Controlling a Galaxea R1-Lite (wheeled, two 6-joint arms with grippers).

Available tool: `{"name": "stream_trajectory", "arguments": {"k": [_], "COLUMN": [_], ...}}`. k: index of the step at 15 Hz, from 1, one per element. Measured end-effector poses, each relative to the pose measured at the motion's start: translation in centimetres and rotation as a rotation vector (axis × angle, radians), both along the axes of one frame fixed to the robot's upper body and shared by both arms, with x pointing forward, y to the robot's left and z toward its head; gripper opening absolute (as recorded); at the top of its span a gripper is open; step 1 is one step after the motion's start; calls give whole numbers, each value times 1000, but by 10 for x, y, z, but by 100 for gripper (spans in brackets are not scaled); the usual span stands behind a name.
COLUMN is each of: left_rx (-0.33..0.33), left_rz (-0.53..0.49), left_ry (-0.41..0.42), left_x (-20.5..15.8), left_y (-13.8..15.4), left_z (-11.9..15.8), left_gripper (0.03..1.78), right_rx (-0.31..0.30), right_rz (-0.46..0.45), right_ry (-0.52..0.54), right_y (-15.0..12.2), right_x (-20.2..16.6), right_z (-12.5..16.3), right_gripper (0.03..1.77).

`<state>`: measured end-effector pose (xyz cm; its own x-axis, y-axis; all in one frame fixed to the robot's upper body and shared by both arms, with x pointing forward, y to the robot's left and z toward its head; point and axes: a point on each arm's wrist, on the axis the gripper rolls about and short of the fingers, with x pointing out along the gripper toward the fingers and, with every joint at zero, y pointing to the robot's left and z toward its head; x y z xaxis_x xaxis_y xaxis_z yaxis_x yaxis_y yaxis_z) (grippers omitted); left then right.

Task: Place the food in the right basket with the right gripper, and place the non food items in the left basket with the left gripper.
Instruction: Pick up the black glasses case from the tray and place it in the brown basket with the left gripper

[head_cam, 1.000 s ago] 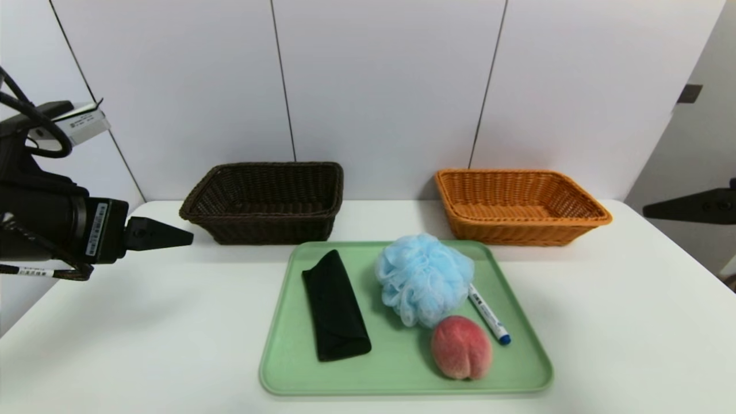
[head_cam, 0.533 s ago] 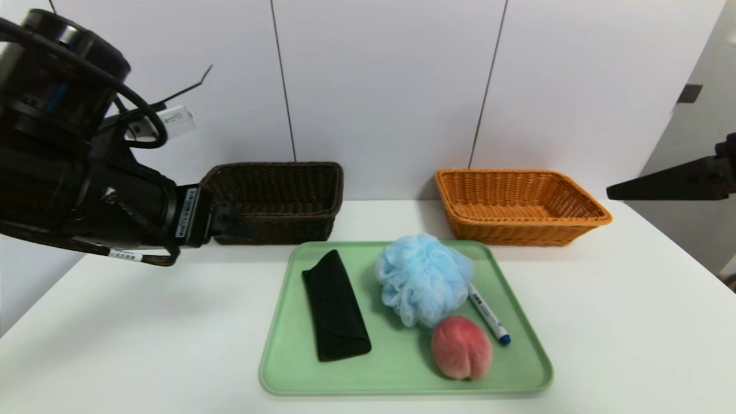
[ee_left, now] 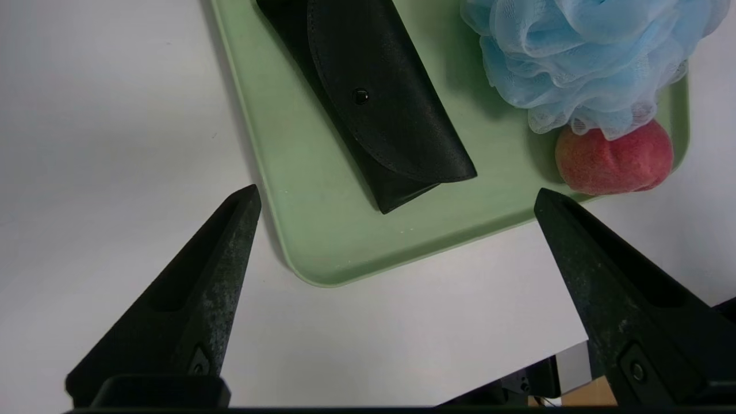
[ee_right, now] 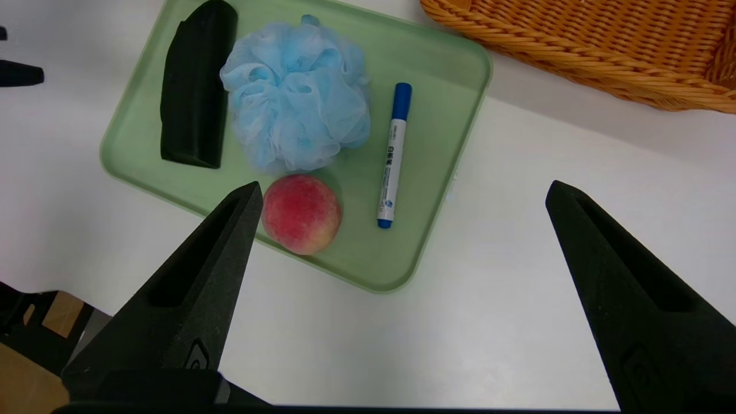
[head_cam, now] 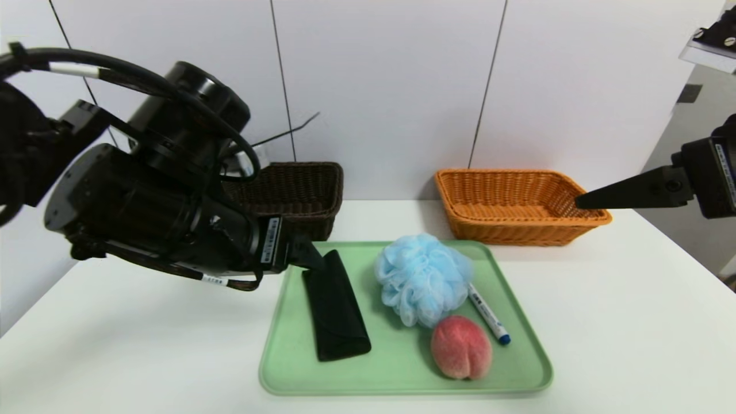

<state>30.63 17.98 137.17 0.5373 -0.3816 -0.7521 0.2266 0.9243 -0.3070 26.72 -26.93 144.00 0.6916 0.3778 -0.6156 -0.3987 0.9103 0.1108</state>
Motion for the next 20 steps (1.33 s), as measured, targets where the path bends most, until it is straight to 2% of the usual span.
{"name": "stream_trajectory", "arguments": {"k": [2,8,14,20], "left_rx": [36,28,117,162], "left_rz": [31,109,184,195], "left_ry": [3,42,73,121], "left_x": [6,24,42,55], "left_y": [-16,-57,-73,-84], "left_z": [-9,-25,-56,-82], "left_gripper": [169,169,169,169], "right_rx": [-1,-2,0,4], "right_rz": [-1,9,12,8], "right_ry": [10,41,59,50], "right_y": [1,1,-1,-2], "right_x": [2,3,0,-2], "right_z": [-2,-9,-14,-13], "right_gripper": [170,170,170,170]}}
